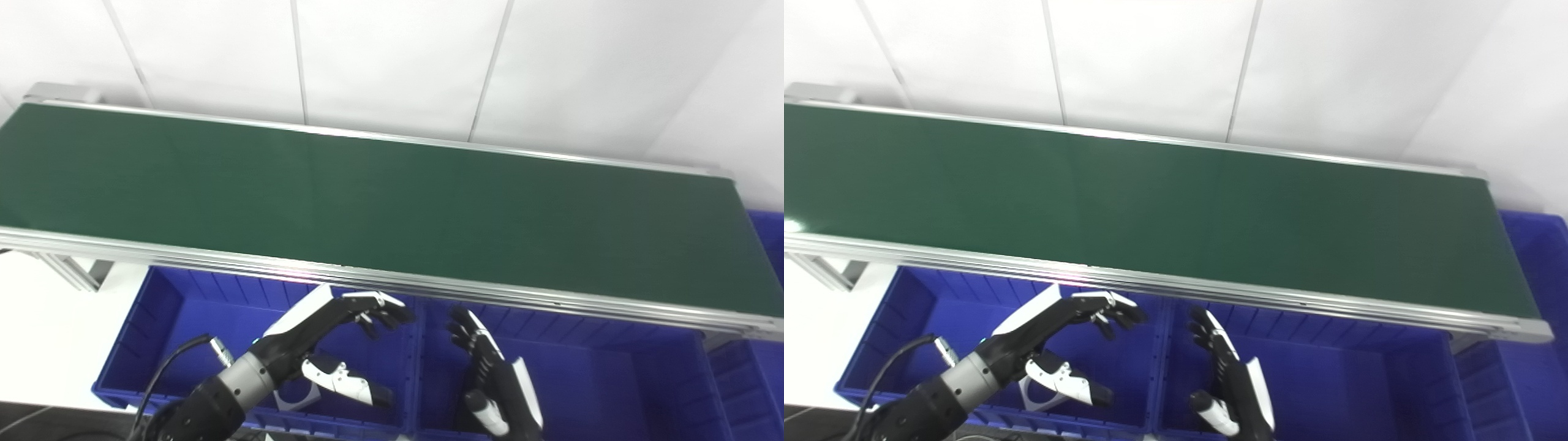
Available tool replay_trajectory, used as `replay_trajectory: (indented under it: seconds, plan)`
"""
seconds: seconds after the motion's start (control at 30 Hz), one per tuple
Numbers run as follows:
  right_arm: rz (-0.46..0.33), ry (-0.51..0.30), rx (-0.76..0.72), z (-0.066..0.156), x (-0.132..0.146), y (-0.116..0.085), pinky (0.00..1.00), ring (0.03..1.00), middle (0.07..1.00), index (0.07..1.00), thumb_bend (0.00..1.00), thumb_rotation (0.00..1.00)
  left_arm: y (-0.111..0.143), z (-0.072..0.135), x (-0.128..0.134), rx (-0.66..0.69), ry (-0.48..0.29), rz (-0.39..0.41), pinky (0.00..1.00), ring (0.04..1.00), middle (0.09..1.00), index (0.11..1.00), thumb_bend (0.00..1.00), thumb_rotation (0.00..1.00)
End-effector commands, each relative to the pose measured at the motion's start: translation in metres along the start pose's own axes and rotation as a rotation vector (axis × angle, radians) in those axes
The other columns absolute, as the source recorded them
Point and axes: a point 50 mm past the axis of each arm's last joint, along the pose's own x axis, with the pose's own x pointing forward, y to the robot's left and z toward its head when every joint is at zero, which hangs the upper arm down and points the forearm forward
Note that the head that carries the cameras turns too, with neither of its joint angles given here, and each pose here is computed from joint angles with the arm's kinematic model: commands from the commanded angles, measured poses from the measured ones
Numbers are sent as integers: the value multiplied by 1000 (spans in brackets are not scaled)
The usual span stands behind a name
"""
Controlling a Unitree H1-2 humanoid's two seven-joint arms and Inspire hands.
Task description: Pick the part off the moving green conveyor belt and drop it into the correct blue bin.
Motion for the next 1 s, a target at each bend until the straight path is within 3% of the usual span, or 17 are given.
replay_trajectory:
  seconds: [0.0, 0.13, 0.3, 0.77, 0.97]
  plan:
    - [-11, -57, -4, 7, 7, 4, 912, 929, 933, 921, 999, 906, -9, -7, 3, -52, -87, 92, 671, 764, 792, 770, 835, 626]
    - [-10, -46, -24, 6, 8, 6, 911, 931, 942, 928, 1000, 927, -26, -39, 3, -105, -89, 157, 720, 804, 837, 816, 802, 675]
    - [-18, -40, -25, 4, 7, 5, 923, 938, 942, 925, 1000, 925, -38, -68, 5, -104, -53, 147, 790, 845, 853, 831, 795, 671]
    - [-25, -24, -14, -3, -4, -12, 934, 937, 937, 921, 992, 912, -63, -72, 17, -152, -40, 148, 796, 849, 859, 828, 770, 717]
    - [-33, -16, -24, -4, -10, -17, 935, 918, 930, 926, 977, 926, -69, -68, 19, -157, -48, 158, 774, 840, 856, 827, 765, 784]
